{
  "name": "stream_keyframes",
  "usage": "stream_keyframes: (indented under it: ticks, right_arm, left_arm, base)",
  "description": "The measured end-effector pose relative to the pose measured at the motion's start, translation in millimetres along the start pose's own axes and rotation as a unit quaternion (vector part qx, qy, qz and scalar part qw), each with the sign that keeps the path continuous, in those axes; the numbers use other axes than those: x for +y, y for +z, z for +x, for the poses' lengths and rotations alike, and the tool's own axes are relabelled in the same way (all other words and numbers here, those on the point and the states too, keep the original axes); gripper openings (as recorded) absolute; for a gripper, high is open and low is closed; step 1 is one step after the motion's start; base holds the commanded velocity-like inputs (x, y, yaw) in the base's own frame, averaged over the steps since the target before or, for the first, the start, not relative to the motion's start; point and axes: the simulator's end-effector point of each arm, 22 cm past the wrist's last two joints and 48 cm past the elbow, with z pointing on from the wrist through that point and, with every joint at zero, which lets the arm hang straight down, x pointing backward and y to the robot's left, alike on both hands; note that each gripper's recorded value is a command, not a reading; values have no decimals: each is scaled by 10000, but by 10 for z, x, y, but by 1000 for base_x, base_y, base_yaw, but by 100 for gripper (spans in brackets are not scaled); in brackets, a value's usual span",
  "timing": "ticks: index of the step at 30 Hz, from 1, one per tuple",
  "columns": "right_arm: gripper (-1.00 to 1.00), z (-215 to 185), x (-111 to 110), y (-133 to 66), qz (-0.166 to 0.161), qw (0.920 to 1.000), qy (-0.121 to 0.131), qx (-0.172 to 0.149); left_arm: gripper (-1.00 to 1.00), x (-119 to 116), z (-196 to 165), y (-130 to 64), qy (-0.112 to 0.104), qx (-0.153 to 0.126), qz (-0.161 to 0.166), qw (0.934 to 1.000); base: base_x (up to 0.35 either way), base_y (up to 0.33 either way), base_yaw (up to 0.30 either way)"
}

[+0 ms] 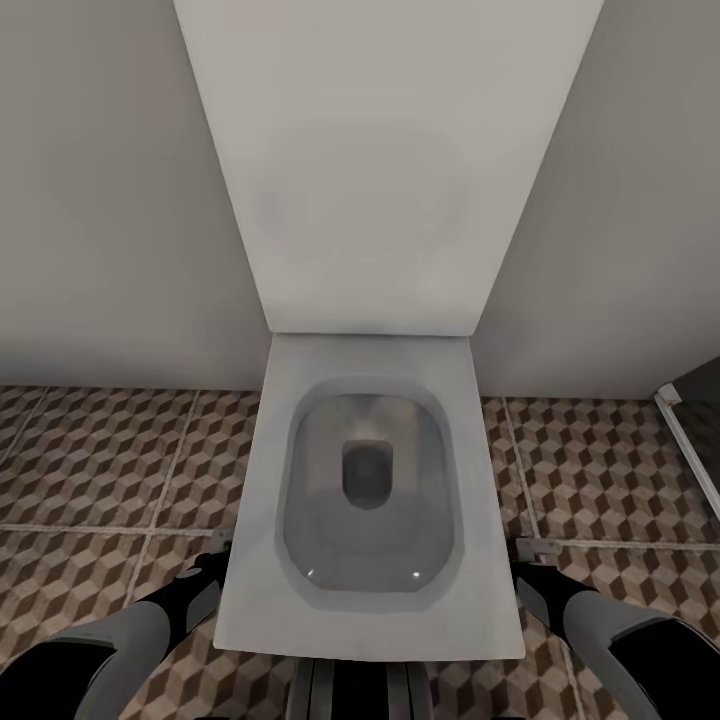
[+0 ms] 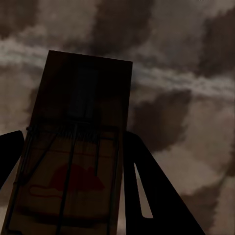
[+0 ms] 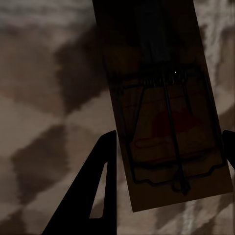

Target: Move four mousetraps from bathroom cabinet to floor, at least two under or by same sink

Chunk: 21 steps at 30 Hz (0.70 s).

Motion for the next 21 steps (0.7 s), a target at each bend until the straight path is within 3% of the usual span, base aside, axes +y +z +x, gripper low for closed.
stream_keyframes:
  ticks: [9,21]
  right_arm:
    - [-100,-3,-62,7,39,10000,7,-5]
    - [-100,-10,-91,10,58,10000,12,-22]
  left_arm:
    - [-100,18,-3,0,1,-4,-13,10000]
    - [-100,338,-49,-8,28,-30,-216,9998]
  base:
    - [0,0,0]
    - [0,0,0]
